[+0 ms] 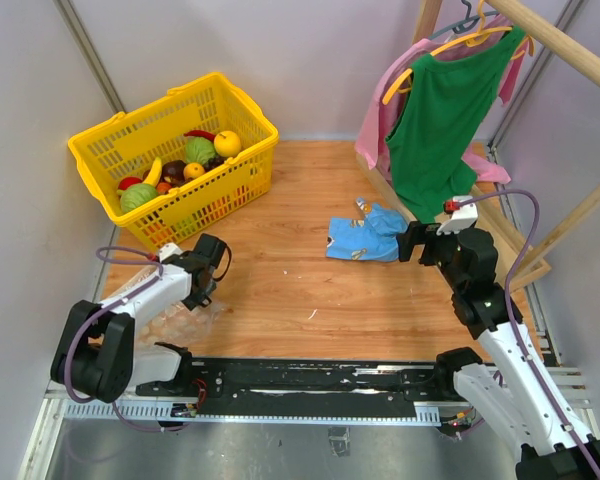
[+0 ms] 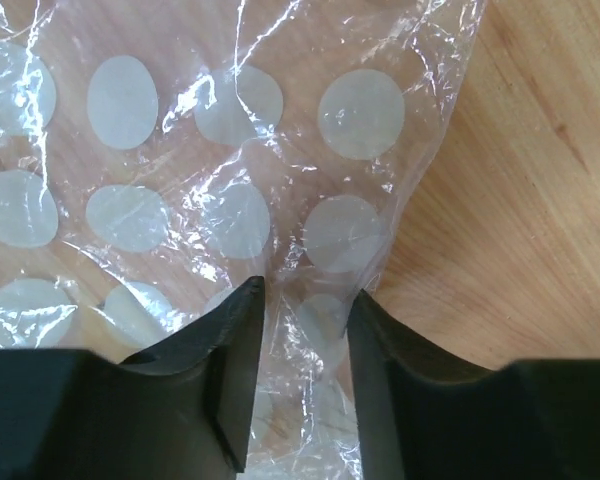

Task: Place the food in the zip-top bag and seal the zipper
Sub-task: Pick up the zipper food storage bag at the corner of the board.

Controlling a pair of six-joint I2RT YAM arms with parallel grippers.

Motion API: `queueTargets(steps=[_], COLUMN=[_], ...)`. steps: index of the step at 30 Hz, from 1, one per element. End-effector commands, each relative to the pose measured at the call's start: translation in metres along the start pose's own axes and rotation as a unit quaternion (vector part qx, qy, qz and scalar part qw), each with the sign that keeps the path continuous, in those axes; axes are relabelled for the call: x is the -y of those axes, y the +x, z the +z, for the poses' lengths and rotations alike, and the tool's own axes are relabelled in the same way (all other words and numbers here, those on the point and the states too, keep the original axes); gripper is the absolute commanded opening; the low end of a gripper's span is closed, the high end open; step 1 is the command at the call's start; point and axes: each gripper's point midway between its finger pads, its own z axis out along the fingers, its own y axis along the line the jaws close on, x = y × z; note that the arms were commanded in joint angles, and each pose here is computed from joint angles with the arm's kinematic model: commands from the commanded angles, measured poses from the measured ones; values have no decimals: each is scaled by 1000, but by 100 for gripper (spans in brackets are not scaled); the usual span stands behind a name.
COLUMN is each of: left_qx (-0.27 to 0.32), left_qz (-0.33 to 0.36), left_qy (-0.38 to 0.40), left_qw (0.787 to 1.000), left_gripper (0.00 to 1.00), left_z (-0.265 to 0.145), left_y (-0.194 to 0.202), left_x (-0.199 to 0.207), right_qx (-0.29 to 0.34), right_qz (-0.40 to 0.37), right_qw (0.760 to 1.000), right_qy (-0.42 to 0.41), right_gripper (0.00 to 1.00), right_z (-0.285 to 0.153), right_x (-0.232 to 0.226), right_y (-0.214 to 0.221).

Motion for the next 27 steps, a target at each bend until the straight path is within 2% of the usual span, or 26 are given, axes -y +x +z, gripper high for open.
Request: queueTargets(steps=[1, 6, 7, 12, 17, 23, 27], left_qx=[-3, -18, -21, -41, -46, -23, 12], left_qz=[-4, 4, 4, 16, 42, 94, 124], left_qy=[9, 40, 49, 110, 198, 308, 388], left_qw=[1000, 999, 999, 993, 978, 946, 913], left_gripper=[36, 4, 1, 0, 1, 0, 1], left_z=[2, -4, -7, -26, -59, -108, -144], left_y=[2, 8, 8, 9, 11, 13, 6], left_x=[0, 3, 5, 16, 40, 73, 93], right_qx=[14, 11, 11, 6, -1, -17, -32], right_qz=[-3, 4, 5, 11, 19, 37, 47], right_qw=[1000, 1000, 1000, 1000, 999, 999, 997], right_qy=[-20, -24, -25, -28, -26, -33, -46], right_gripper=[98, 98, 98, 98, 98, 98, 98], right_z=[-2, -1, -2, -1, -1, 1, 2], right_x=[-10, -12, -12, -14, -16, -21, -28], right_y=[-6, -6, -7, -7, -12, -17, -16])
